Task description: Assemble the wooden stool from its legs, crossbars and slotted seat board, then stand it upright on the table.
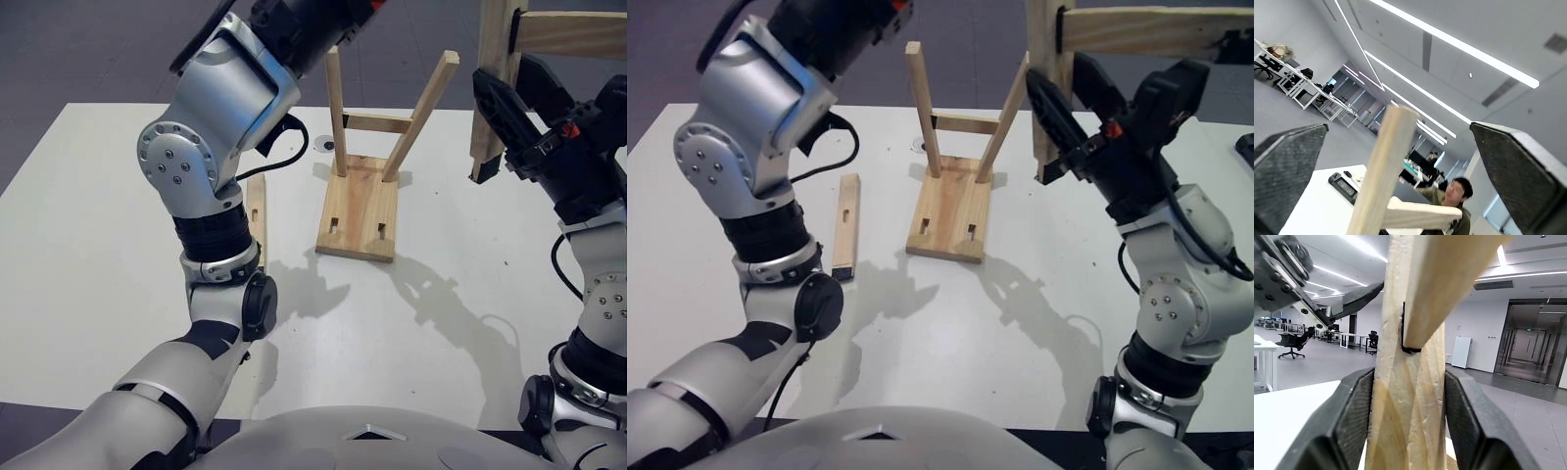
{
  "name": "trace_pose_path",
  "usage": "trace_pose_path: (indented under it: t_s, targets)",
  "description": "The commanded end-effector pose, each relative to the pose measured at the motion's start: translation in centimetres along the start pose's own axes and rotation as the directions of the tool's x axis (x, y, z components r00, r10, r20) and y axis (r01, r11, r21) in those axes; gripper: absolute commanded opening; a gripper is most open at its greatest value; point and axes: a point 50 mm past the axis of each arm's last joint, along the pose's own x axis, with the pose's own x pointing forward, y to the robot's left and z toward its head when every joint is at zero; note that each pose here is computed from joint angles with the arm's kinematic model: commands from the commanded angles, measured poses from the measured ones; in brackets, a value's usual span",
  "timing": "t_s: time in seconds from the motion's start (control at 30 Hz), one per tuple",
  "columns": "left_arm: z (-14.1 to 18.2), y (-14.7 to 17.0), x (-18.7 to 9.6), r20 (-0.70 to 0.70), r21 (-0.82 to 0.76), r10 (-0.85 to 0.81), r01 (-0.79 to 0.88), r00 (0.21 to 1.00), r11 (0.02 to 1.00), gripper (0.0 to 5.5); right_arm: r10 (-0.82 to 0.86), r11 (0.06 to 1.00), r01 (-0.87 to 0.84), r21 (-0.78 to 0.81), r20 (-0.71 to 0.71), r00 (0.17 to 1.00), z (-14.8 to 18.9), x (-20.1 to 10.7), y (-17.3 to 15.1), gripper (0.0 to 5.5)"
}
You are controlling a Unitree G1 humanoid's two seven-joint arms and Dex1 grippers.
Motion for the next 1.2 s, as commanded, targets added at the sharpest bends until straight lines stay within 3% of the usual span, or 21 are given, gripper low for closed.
trace_pose_path:
  t_s: [0.03,0.4,0.67,1.2]
  targets:
    - [-0.4,-0.5,-0.3,-0.049,0.049,-0.016,0.019,0.999,0.999,5.40,0.015,1.000,-0.015,-0.019,-0.012,1.000,-0.5,0.1,0.6,2.08]
    - [-1.6,3.1,0.5,-0.121,0.070,0.196,-0.189,0.973,0.979,5.40,0.049,0.998,-0.050,-0.034,-0.032,0.998,-1.4,0.2,1.7,2.08]
    - [-1.8,2.8,1.0,-0.121,0.039,0.160,-0.157,0.980,0.987,5.40,0.069,0.996,-0.073,-0.054,-0.064,0.996,-2.1,0.3,2.1,2.08]
    - [-2.3,3.7,0.3,-0.120,0.011,0.201,-0.201,0.972,0.979,2.79,0.057,0.993,-0.068,-0.100,-0.107,0.993,-3.1,0.1,2.0,2.08]
